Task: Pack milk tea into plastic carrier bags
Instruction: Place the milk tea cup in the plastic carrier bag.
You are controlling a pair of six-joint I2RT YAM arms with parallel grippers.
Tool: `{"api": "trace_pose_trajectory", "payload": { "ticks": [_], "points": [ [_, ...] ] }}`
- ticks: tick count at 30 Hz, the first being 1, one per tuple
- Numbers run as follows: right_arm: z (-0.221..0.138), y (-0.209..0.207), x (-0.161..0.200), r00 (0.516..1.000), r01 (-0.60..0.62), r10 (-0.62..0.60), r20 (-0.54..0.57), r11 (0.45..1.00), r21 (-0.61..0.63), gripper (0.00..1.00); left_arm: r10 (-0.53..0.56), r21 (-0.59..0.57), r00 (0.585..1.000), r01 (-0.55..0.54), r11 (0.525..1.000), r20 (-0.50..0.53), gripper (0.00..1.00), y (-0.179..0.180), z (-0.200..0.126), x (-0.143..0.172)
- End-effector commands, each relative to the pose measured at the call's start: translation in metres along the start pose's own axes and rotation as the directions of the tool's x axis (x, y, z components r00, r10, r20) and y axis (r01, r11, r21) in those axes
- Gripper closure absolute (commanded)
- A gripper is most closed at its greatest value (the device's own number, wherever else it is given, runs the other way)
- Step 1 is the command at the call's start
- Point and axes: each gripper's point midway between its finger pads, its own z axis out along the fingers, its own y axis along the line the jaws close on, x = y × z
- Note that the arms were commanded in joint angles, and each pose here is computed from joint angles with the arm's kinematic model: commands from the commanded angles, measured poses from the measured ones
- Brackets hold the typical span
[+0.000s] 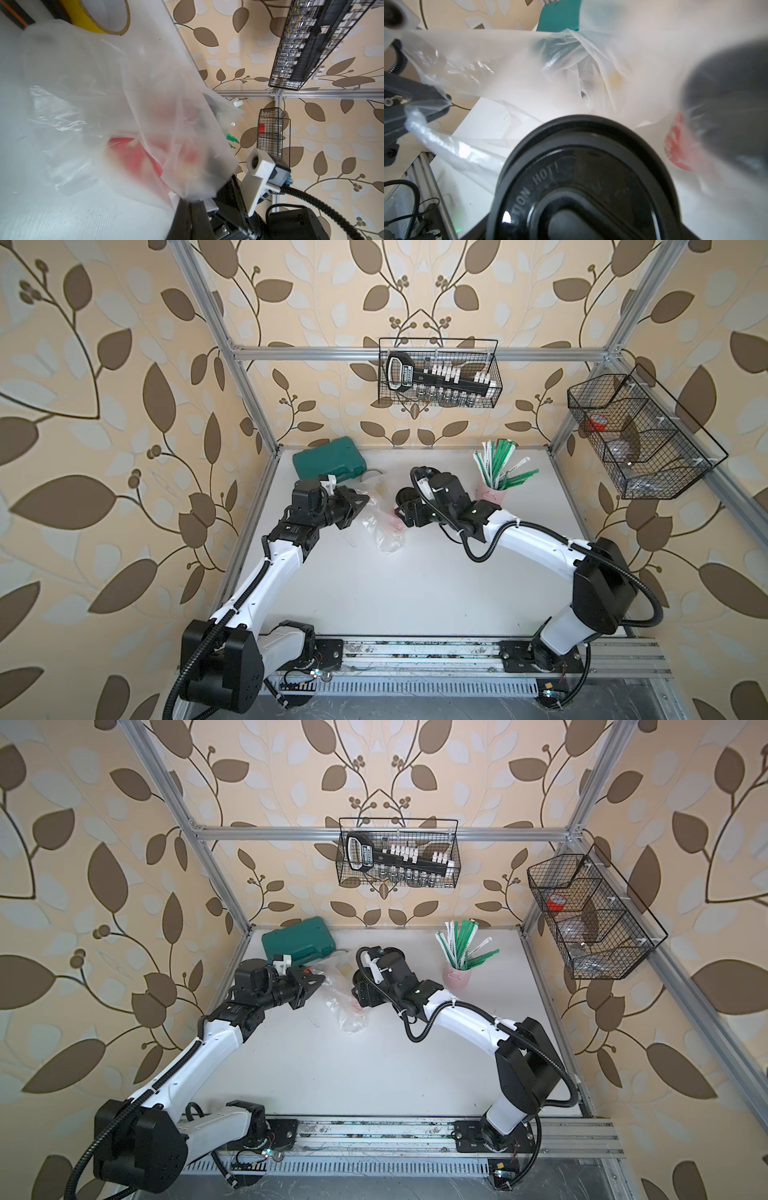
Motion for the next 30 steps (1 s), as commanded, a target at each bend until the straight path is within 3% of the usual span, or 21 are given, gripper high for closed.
{"api": "trace_pose_trajectory", "payload": {
  "ticks": [1,4,14,20,30],
  "points": [
    [-0.026,-0.012,-0.02,0.998,0.044,-0.046,0.035,0.996,0.075,0.31,0.066,0.106,0.998,-0.065,0.992,0.003,1.0,-0.036,0.004,-0.002],
    [-0.029,0.001,-0.022,0.999,0.038,-0.038,0.036,0.999,0.012,0.3,0.091,0.112,0.996,-0.089,0.99,-0.006,1.0,-0.041,0.009,0.002],
    [-0.002,0.052,-0.003,0.997,0.079,-0.081,-0.021,0.993,-0.083,0.3,0.093,0.013,0.996,-0.093,0.996,-0.001,1.0,0.008,0.008,0.013],
    [0.013,0.069,0.008,0.998,0.04,-0.047,-0.045,0.988,-0.147,0.3,0.119,-0.019,0.993,-0.118,0.993,0.007,1.0,0.013,0.001,0.015],
    [0.029,0.056,0.028,0.995,0.041,-0.048,-0.088,0.997,-0.071,0.3,0.161,-0.032,0.987,-0.16,0.987,0.031,1.0,0.01,-0.006,0.014]
  ]
}}
